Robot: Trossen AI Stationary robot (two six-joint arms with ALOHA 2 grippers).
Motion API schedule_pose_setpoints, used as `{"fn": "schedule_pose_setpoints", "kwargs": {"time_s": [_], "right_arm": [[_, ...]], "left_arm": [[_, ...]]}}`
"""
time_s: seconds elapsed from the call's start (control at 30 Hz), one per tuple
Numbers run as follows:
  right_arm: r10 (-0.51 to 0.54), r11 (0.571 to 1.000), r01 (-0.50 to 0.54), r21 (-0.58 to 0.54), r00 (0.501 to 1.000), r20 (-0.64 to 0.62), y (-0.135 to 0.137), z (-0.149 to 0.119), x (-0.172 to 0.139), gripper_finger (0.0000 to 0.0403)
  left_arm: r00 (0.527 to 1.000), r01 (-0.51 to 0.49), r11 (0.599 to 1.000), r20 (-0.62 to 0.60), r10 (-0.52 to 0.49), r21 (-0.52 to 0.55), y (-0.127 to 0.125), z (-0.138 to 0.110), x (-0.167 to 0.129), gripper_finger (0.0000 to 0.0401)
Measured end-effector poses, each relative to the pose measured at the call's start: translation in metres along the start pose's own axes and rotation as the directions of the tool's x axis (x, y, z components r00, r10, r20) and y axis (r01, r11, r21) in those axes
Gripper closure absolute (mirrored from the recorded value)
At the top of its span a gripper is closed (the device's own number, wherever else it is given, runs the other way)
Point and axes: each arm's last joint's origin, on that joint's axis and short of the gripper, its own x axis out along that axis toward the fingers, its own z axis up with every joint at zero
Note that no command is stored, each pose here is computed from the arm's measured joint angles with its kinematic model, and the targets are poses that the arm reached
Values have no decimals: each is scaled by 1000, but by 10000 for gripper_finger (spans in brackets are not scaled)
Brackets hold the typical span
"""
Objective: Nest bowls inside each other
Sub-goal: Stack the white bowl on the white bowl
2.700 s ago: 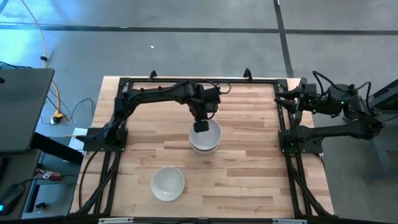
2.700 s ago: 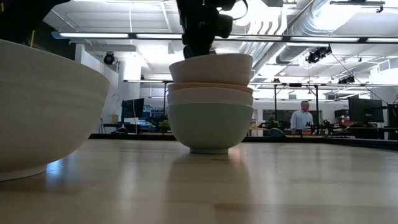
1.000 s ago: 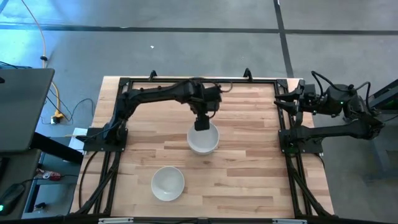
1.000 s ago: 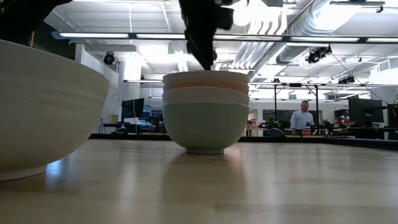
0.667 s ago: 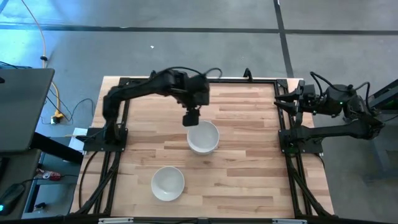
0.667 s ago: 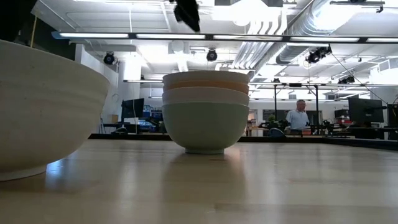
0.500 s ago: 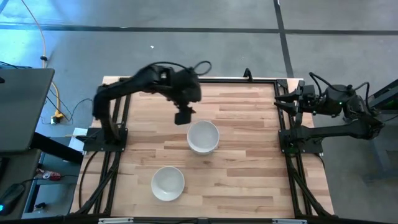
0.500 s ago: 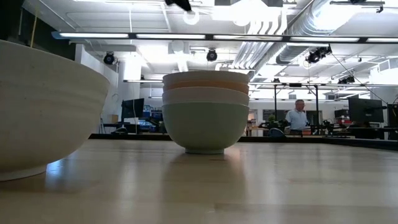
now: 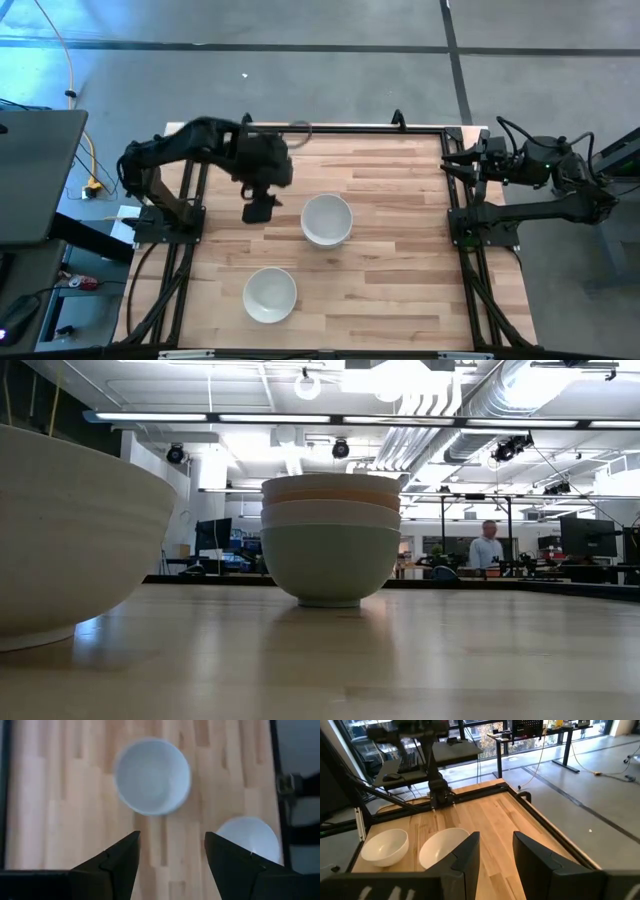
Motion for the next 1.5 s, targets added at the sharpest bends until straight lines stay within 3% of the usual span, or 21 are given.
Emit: {"fn": "schedule_pose_setpoints", "kwargs": {"time_s": [0.13,0.33,0.47,0.87,1.1,1.5], "right_arm": [[0,1000,0,14,1000,0,0,0,0,292],[0,1000,0,30,1000,0,0,0,0,292],[1,1000,-1,30,1000,0,0,0,0,292],[0,1000,0,30,1000,0,0,0,0,292],[1,1000,-1,27,1000,-14,0,-1,0,292],[2,1000,-2,23,1000,-31,0,-3,0,292]], "left_arm": [[989,42,999,-141,-41,4,-16,-10,32,190],[930,62,998,-363,-53,11,-37,-37,88,190],[908,101,995,-409,-94,-4,-52,-52,119,190],[932,116,991,-339,-130,-62,-90,-73,163,203],[955,42,994,-290,-69,-98,-107,-83,176,233],[965,-69,986,-261,26,-155,-113,-99,193,231]]}}
